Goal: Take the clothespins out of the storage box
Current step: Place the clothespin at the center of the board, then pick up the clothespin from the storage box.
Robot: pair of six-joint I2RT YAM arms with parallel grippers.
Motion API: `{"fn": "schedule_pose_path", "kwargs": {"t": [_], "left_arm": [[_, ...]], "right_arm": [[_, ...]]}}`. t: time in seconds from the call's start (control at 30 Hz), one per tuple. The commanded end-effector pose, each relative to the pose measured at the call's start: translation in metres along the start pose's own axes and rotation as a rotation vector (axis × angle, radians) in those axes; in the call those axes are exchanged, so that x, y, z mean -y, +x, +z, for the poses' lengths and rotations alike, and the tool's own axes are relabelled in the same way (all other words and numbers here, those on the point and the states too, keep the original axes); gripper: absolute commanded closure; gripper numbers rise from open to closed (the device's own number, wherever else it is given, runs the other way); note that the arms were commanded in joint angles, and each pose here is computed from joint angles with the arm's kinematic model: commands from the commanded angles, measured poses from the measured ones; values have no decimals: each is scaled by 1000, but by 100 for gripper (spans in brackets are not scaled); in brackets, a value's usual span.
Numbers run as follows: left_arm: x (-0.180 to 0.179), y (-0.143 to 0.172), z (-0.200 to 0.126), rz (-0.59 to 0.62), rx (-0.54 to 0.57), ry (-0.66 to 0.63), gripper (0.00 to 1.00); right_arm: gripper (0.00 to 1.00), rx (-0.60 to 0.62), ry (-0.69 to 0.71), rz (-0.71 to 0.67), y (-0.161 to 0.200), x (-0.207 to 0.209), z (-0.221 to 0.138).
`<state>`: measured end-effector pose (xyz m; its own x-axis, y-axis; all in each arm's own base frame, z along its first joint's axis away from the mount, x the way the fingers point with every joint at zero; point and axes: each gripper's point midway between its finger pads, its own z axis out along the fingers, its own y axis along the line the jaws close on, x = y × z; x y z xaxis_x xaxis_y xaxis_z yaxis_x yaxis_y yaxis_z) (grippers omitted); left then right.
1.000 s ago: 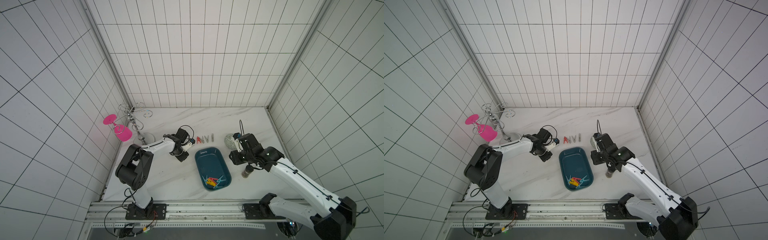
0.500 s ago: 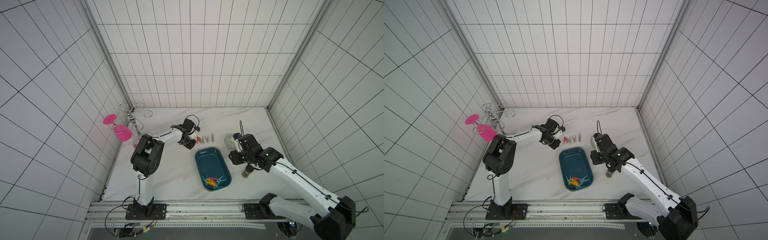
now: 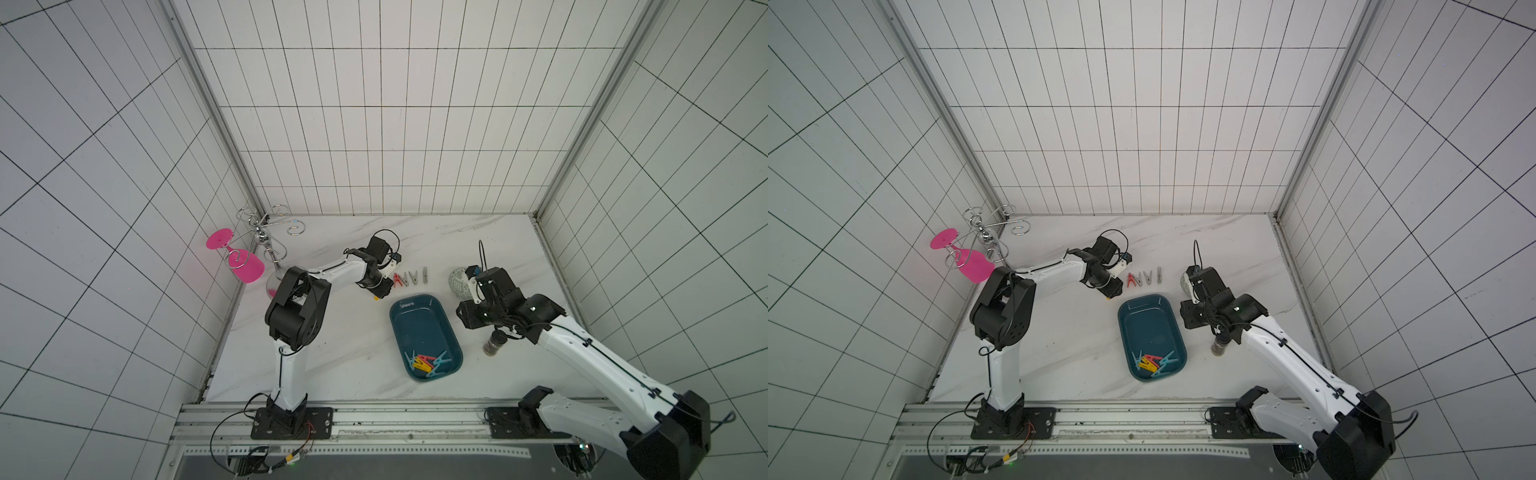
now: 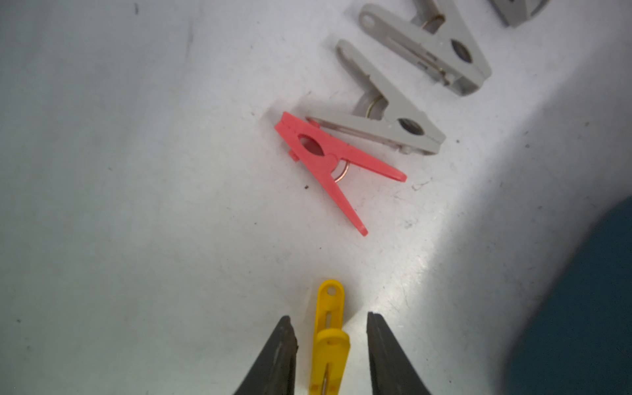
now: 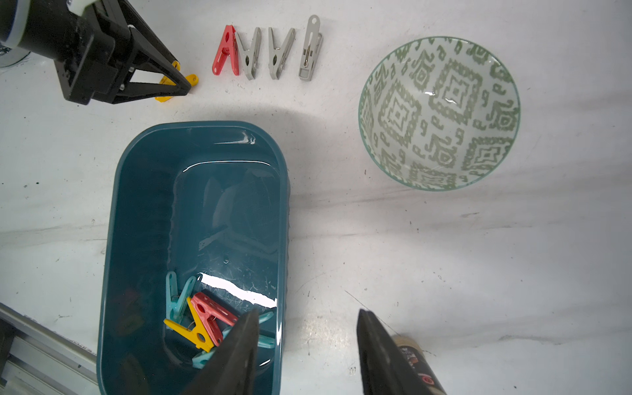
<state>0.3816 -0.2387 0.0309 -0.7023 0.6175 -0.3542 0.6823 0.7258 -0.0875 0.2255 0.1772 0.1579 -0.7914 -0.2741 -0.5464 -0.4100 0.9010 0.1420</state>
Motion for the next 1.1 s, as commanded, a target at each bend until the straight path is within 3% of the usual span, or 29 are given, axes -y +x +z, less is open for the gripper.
{"fn": "schedule_pose_path", "kwargs": {"t": [0.0,0.27,0.57,0.7,1.07], "left_arm": [[10,-23,-27,87,81,28,62],[64,-25,-77,408,114,192,60],[144,22,-100,781,41,430,59],[166,26,-92,842,35,451,59],[222,26,-58,803,44,470,59]], "right_arm": [[45,-21,19,-15,12,6,3],[31,-39,-11,-38,23,4,1],[24,-98,-42,-17,40,0,2],[24,-86,-32,-1,41,3,-2],[25,-48,-23,35,46,8,-8]]}}
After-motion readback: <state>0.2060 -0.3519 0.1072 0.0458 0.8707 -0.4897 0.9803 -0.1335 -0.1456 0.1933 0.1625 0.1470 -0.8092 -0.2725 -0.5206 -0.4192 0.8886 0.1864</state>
